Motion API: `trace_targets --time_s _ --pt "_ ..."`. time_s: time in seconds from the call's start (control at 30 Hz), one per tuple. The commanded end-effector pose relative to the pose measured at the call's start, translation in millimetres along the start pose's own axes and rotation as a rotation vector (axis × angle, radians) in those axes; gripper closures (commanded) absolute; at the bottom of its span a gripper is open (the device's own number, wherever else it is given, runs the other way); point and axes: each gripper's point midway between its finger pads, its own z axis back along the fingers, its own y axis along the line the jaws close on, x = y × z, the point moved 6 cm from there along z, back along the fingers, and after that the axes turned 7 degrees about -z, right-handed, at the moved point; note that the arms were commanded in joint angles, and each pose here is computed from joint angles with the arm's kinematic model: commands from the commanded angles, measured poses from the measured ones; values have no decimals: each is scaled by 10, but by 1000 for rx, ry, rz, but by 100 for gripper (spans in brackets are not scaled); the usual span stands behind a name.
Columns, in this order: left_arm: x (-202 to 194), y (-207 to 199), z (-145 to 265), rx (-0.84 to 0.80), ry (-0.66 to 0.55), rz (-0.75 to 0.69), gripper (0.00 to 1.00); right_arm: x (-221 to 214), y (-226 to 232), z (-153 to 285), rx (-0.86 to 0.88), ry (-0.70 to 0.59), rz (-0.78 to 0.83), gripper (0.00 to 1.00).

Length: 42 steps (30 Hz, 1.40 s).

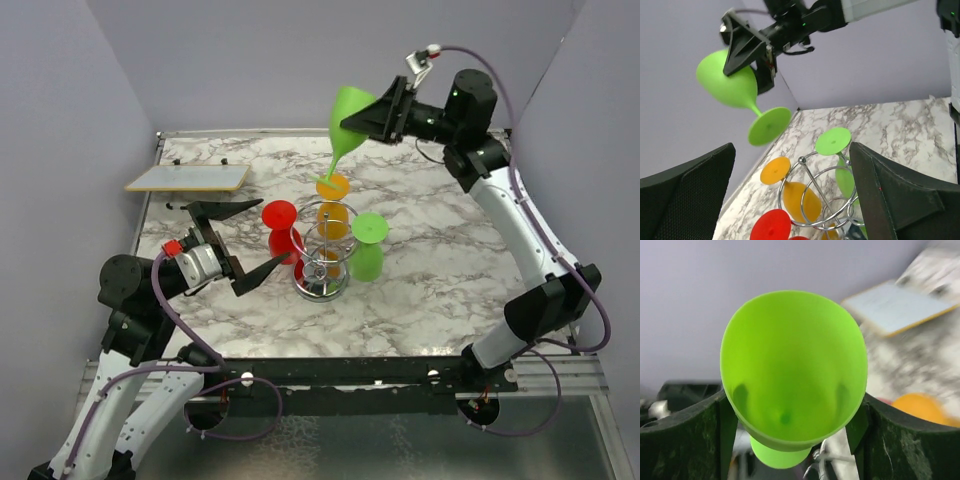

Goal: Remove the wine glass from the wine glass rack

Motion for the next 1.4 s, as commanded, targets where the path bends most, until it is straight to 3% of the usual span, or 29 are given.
trace_targets --time_s 0.0,0.17,0.27,0.37,0.47,0.6,1.0,1.37 --pt "115 161 69 194 7 99 1 674 161 472 -365 -478 389 31" --pt "138 198 121 263 12 130 1 1097 -7 1147 -772 -1010 652 31" --pt "156 209 129 279 14 151 1 1177 -189 1405 -947 -1188 778 31" --pt "140 225 128 303 17 182 1 1228 -482 1517 -1119 -1268 879 31" --pt "72 251 144 350 31 207 1 1304 -888 1478 -1266 -1232 989 30" --pt "-13 259 177 399 47 233 1 1391 -1389 1436 -1353 -1202 1011 30" --pt "-160 251 216 446 91 268 1 1432 -2854 1521 -1325 -1012 859 29" --pt "-176 247 211 451 91 291 1 1163 -3574 1455 -1338 -869 820 27"
